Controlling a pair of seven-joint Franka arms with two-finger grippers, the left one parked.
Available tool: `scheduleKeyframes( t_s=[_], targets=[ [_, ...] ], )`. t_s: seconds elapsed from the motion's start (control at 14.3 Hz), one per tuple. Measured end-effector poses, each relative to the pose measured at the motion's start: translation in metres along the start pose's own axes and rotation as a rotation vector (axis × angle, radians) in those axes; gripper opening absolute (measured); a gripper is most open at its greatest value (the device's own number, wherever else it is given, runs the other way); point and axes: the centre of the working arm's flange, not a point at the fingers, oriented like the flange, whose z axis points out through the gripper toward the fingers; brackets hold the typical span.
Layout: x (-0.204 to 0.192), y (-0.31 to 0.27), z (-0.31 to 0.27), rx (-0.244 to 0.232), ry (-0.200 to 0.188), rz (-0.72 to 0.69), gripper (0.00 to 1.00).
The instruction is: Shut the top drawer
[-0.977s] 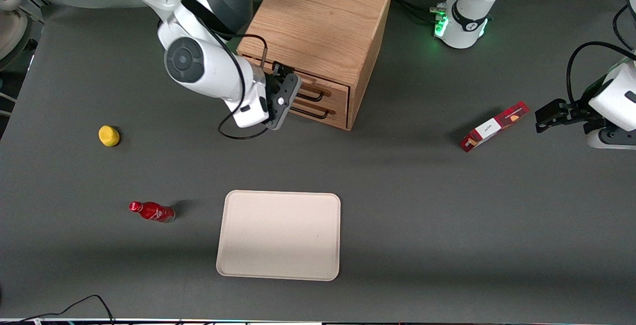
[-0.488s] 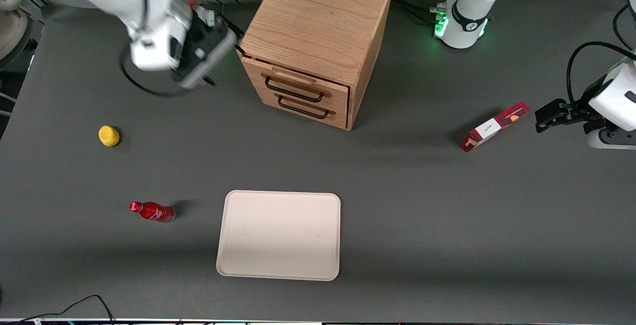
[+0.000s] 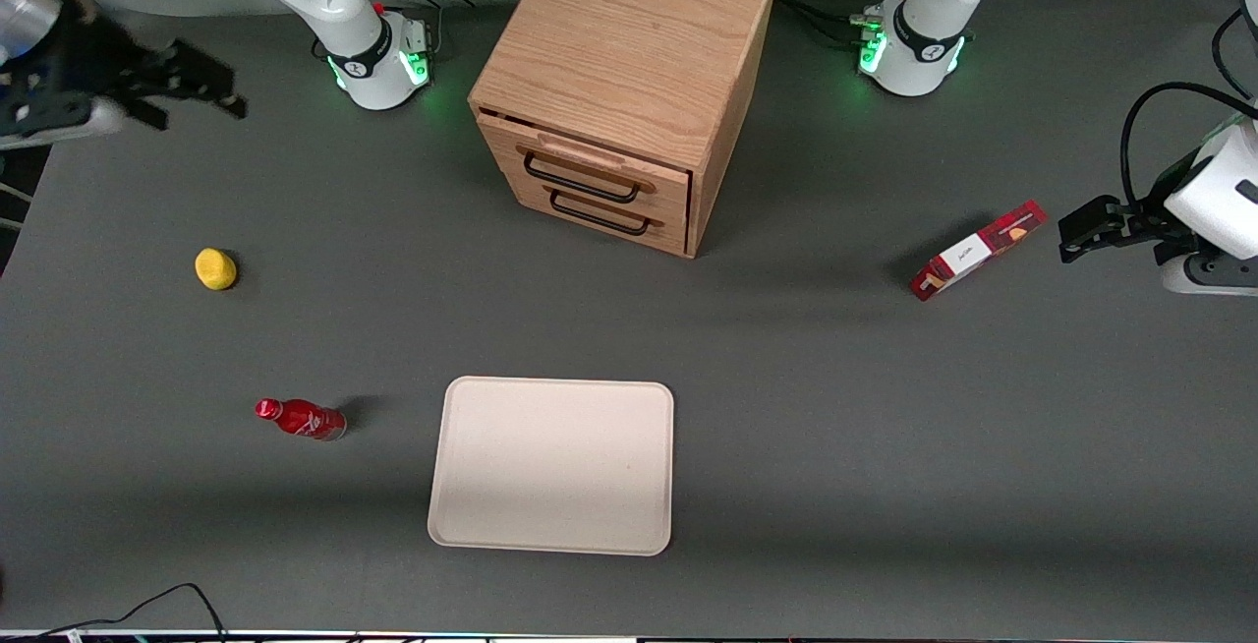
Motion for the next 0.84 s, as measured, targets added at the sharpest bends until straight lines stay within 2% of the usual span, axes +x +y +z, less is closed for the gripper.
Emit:
scheduleKeyframes(
  t_s=[0.28,0.42,0.63,0.84],
  targets=[
    [0.021,0.032,0.050,-0.005,0.032,0.073,1.00],
    [0.019,0.037,0.069,-0.033,0.049,0.078,1.00],
    [0.012,0.042,0.073,-0.098,0.084,0.073,1.00],
    [0.014,0.035,0.064,-0.107,0.125,0.058,1.00]
  ],
)
